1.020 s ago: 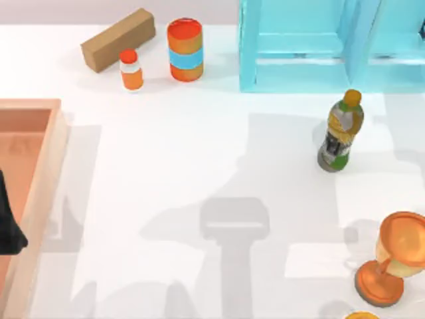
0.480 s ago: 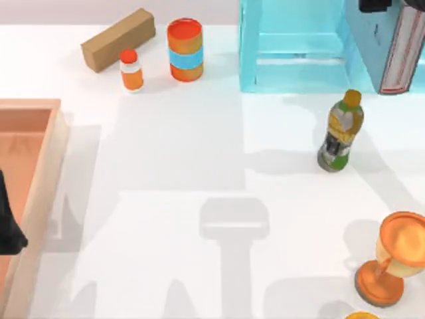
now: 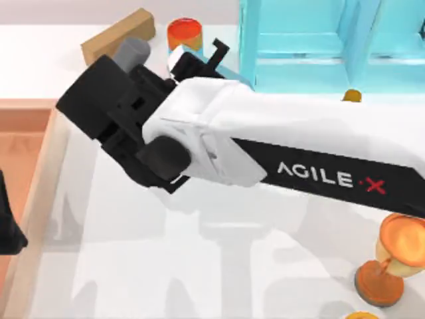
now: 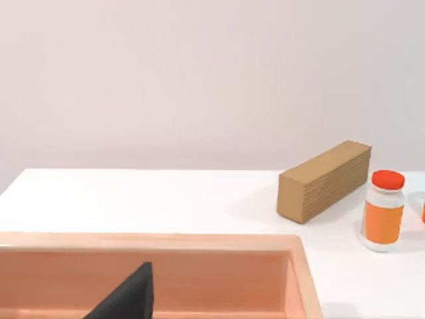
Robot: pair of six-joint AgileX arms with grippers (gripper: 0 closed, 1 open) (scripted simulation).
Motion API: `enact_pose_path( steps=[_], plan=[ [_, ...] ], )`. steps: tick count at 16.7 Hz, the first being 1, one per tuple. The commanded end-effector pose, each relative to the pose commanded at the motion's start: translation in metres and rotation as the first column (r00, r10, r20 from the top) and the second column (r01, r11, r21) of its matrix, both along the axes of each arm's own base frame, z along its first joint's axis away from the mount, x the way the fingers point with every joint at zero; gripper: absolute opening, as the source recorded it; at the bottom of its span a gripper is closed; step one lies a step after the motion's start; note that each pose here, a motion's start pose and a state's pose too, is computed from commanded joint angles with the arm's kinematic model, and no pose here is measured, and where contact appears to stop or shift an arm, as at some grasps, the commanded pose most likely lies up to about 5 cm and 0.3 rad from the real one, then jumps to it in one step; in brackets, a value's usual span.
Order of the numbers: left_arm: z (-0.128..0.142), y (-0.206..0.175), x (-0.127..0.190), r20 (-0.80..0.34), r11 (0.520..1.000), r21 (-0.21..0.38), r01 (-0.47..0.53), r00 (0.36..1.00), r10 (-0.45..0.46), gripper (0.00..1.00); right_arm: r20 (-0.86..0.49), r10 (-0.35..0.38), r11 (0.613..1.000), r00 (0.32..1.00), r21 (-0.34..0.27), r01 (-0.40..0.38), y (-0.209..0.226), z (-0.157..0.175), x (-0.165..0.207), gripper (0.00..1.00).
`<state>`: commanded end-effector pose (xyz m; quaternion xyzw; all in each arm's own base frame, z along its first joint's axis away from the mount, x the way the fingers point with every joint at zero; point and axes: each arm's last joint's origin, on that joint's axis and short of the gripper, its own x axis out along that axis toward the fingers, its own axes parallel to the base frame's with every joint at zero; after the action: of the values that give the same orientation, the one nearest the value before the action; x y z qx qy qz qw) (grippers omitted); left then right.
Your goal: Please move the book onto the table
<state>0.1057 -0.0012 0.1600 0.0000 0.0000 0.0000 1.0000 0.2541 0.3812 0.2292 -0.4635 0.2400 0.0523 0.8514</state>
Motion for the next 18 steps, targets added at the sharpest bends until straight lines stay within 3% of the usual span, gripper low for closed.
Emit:
enact_pose_path(
  steps=[2,4,7,11,12,18],
  plan=[
    [0.000,0.000,0.000,0.000,1.000,0.000,0.000,1.000,0.000,1.00,0.029,0.085,0.975,0.996,-0.207,-0.078,0.040,-0.034,-0.041,0.00],
    [0.000,0.000,0.000,0.000,1.000,0.000,0.000,1.000,0.000,1.00,0.050,0.159,0.919,0.986,-0.371,-0.130,0.066,-0.062,-0.077,0.00],
    [0.000,0.000,0.000,0.000,1.000,0.000,0.000,1.000,0.000,1.00,0.060,0.226,0.842,0.972,-0.513,-0.164,0.083,-0.091,-0.108,0.00],
    [0.000,0.000,0.000,0.000,1.000,0.000,0.000,1.000,0.000,1.00,0.062,0.234,0.832,0.970,-0.530,-0.167,0.084,-0.095,-0.112,0.00],
    [0.000,0.000,0.000,0.000,1.000,0.000,0.000,1.000,0.000,1.00,0.087,0.222,0.865,0.971,-0.477,-0.155,0.085,-0.075,-0.108,0.00],
    [0.000,0.000,0.000,0.000,1.000,0.000,0.000,1.000,0.000,1.00,0.062,0.234,0.832,0.970,-0.530,-0.167,0.086,-0.094,-0.117,0.00]
  ],
)
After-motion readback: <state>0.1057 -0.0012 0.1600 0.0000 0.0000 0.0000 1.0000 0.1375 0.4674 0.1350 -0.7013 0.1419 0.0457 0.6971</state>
